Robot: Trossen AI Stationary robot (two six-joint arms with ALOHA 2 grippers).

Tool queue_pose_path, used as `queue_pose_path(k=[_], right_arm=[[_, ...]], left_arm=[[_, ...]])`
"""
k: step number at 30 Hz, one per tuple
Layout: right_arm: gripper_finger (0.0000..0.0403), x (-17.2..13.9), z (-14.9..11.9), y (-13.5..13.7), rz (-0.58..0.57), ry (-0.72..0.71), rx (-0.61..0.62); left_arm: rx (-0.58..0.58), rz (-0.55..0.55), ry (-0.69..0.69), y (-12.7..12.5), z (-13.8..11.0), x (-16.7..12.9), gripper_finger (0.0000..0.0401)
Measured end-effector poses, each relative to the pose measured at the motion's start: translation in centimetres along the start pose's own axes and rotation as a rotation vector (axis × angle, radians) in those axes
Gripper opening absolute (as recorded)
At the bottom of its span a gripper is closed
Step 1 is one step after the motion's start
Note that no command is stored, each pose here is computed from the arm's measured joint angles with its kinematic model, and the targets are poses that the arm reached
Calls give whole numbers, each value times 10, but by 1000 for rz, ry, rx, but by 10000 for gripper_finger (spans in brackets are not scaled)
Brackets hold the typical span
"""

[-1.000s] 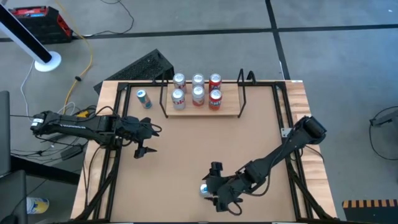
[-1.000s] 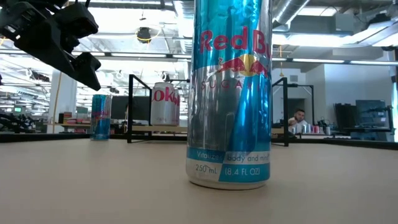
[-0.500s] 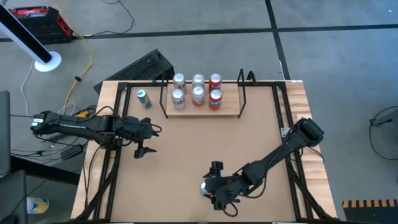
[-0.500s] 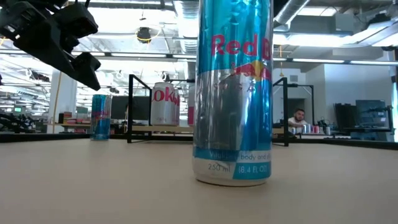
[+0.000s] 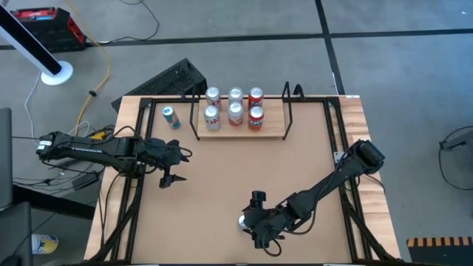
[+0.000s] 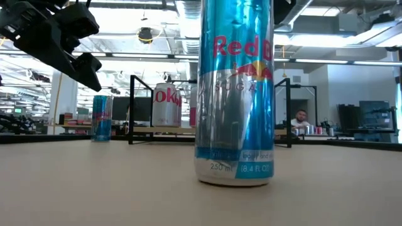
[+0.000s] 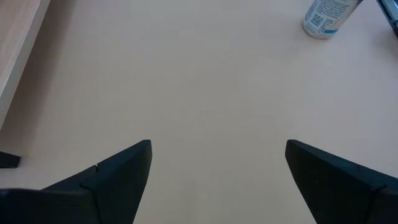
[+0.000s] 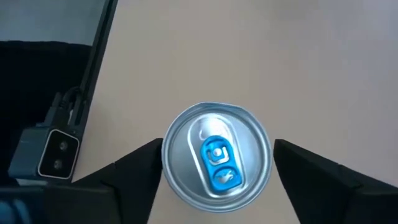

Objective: Place canned beverage on shelf
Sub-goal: Put the bottom blue soda can on the shelf

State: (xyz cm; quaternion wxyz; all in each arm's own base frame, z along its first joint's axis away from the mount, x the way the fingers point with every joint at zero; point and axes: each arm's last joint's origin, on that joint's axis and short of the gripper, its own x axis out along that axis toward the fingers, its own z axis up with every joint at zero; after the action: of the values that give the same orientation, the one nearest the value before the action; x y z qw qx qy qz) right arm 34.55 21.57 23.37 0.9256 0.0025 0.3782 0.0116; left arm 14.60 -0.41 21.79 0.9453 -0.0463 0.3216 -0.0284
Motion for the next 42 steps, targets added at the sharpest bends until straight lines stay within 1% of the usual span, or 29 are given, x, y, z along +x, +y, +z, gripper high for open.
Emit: queue_pose_path(k=[6,10,13,19,24,28,31,39,42], right_arm=[[265,1,5,-5,27,19,32],[260,-4,14,-6,27,20,-27],[260,-19,25,-8,33,-3,-67],[260,-70,43,-35,23,-37,-42],[260,-116,51,-67,-14,-56,-45],[260,-139,54,-97,-63,-50,-49],[260,-150,57,-122,-104,-47,-56],[260,-166,60,-197,-77,-9,-41],[260,-167,60,-227,-91,-6,-37]], left_arm=[[2,-1,0,0,0,0,355],[2,-1,0,0,0,0,355],[2,-1,1,0,0,0,355],[2,-1,1,0,0,0,355],[1,-1,1,0,0,0,355],[1,-1,1,0,0,0,355],[1,0,1,0,0,0,355],[2,20,-1,1,0,0,355],[2,40,-3,1,0,0,355]])
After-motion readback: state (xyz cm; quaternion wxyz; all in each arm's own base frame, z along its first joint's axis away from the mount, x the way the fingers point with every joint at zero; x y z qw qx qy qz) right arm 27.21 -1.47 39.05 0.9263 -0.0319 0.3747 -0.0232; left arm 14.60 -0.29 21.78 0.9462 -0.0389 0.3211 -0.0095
